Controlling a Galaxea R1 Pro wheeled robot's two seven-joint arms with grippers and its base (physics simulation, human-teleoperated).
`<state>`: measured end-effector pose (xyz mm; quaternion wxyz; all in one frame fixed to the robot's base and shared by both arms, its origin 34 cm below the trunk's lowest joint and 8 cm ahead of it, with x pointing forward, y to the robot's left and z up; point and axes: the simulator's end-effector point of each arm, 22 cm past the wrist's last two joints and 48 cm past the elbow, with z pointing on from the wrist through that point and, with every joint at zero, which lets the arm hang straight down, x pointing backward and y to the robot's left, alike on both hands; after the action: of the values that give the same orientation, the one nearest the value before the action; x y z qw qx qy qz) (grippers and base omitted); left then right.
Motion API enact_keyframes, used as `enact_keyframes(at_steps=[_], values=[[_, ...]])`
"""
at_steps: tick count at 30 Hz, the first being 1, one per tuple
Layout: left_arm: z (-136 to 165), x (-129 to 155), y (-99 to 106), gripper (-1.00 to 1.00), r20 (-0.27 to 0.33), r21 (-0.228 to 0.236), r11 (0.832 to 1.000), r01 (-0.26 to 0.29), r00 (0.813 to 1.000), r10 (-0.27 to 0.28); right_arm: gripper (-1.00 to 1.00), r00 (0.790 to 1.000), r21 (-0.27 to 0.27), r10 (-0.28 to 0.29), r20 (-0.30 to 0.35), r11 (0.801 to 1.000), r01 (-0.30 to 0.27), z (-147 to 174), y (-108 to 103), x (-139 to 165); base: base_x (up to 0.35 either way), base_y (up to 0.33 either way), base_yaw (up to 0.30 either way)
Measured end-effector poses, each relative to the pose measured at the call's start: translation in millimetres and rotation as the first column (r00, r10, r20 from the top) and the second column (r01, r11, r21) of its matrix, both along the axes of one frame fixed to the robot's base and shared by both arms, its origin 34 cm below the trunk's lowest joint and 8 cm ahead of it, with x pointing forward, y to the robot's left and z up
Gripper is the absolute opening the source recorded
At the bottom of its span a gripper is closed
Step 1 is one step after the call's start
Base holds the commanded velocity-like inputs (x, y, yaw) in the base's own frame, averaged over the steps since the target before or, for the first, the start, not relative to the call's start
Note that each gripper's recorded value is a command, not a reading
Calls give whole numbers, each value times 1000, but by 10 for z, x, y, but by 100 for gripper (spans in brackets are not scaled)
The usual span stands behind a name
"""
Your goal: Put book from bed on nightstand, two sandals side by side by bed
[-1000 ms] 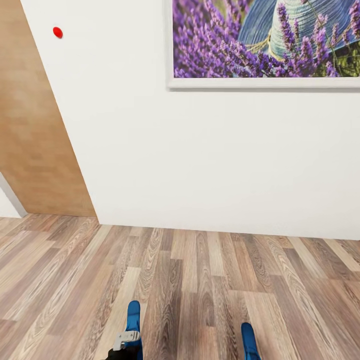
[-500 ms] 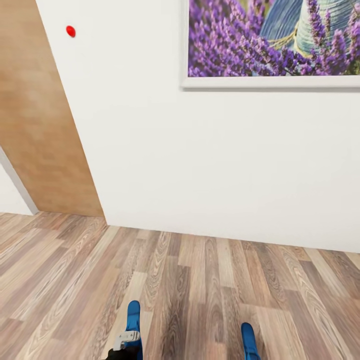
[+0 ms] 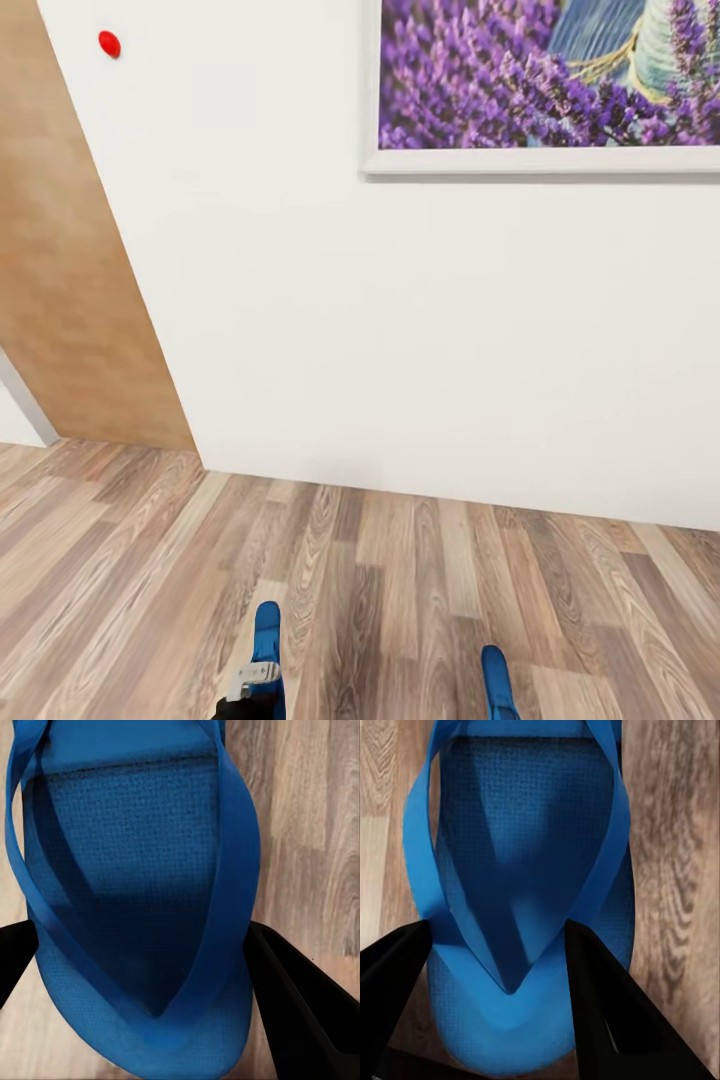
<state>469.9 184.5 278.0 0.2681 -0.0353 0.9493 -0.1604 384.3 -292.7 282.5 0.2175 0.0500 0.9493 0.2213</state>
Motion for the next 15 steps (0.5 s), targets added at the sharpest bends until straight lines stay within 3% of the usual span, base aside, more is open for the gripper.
enact_keyframes(at_steps=[8,15], values=[[-1,-1,2,-100,-1,1,1000,0,1000,0,-100,1000,0,0,0,1000,0,0,1,0,332,0,24],[0,-1,1,-100,0,0,1000,0,1000,0,-100,1000,0,-1,0,1000,1,0,-1,0,332,0,225]])
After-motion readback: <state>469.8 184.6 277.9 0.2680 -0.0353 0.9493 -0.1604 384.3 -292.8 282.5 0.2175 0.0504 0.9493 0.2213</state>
